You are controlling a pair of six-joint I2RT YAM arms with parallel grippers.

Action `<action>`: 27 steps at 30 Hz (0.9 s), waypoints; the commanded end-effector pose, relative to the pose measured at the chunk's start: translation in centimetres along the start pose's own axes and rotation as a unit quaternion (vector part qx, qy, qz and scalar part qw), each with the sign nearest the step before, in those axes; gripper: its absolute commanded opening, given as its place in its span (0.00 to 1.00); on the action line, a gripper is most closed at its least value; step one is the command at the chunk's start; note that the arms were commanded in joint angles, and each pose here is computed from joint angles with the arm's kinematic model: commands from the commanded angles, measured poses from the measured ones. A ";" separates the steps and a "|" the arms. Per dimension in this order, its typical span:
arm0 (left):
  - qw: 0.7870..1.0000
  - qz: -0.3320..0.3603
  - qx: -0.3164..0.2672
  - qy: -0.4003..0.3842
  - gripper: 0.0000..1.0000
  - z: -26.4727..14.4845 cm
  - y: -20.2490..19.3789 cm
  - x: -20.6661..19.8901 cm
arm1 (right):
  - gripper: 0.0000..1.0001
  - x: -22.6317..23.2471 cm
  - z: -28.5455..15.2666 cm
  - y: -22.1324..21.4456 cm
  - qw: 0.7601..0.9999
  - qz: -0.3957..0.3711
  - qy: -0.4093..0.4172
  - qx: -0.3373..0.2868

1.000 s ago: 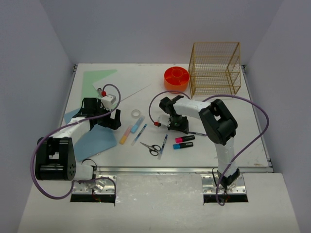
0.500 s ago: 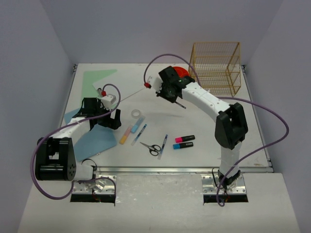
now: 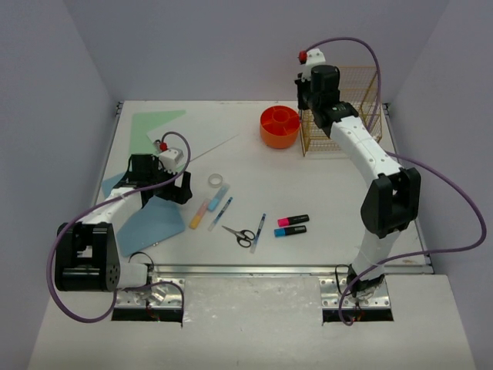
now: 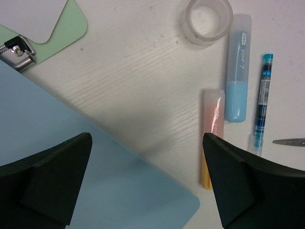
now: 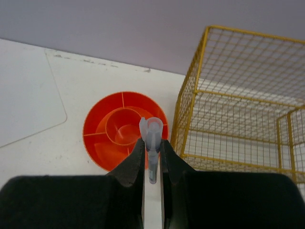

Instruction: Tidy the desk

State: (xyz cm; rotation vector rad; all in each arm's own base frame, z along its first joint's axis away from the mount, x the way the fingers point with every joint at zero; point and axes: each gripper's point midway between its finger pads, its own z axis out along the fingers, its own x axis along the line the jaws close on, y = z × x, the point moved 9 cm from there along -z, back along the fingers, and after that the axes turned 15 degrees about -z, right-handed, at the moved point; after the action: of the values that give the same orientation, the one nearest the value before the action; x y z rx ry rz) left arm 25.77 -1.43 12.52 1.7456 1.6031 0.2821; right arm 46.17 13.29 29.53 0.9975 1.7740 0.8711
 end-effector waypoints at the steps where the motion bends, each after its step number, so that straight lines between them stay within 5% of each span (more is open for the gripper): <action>1: 0.999 0.019 -0.040 -0.010 1.00 -0.3 1.6 -0.5 | 0.00 -1.4 -1.1 2.1 0.986 0.119 -0.045 -0.111; 27: 1.000 0.003 -0.024 0.001 1.00 1.3 2.1 0.3 | 0.00 0.7 5.5 0.9 0.982 0.098 -0.009 -0.159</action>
State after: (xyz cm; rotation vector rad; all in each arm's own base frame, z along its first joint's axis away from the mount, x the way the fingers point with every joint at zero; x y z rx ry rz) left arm 26.43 -1.33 11.60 1.7419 1.6444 0.2684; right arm 50.03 14.75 25.44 1.0743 1.5855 1.1558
